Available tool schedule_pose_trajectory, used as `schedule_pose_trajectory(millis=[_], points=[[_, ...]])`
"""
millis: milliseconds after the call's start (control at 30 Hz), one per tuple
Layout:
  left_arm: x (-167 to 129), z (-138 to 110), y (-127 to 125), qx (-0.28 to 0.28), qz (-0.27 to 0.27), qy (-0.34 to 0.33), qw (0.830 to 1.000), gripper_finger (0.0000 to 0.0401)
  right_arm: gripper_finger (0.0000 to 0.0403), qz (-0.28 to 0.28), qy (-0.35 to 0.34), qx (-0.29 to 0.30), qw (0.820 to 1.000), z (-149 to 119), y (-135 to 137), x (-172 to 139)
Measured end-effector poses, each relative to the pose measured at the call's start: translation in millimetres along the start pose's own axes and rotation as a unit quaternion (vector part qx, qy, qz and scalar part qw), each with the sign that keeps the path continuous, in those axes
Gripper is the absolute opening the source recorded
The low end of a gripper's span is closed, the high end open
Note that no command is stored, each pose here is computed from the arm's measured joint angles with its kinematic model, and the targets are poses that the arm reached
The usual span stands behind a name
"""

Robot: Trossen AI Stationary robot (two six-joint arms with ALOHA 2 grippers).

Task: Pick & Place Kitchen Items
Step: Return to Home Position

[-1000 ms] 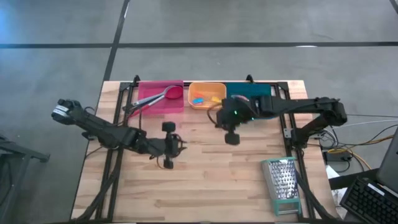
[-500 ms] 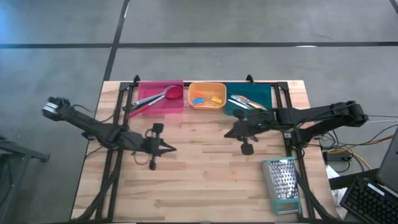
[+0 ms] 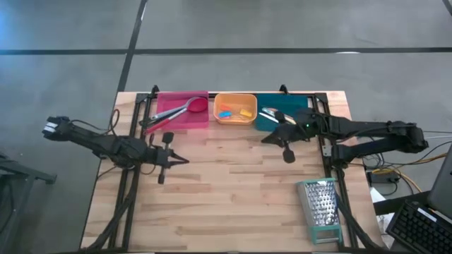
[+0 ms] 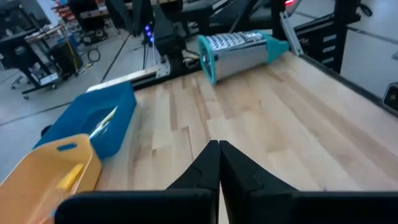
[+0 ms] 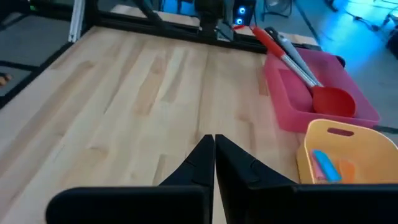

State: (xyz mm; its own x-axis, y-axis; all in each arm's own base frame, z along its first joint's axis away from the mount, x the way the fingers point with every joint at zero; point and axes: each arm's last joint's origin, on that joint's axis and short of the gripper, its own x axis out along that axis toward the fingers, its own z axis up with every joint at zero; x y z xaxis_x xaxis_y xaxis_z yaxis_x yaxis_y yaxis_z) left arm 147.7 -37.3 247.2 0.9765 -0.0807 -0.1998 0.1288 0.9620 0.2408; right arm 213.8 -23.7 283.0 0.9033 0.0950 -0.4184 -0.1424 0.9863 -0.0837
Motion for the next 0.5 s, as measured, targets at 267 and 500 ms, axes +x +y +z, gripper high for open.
schedule_pose_trajectory(millis=[267,500], points=[[-29,-9,4,-0.027,0.002,-0.022,0.999,0.0007,0.0008,0.032,-0.043,0.019,0.998,-22,-5,-25],[-40,-23,3,-0.038,0.004,-0.051,0.998,0.0007,0.0008,-0.014,-0.085,0.007,0.996,-43,3,-46]])
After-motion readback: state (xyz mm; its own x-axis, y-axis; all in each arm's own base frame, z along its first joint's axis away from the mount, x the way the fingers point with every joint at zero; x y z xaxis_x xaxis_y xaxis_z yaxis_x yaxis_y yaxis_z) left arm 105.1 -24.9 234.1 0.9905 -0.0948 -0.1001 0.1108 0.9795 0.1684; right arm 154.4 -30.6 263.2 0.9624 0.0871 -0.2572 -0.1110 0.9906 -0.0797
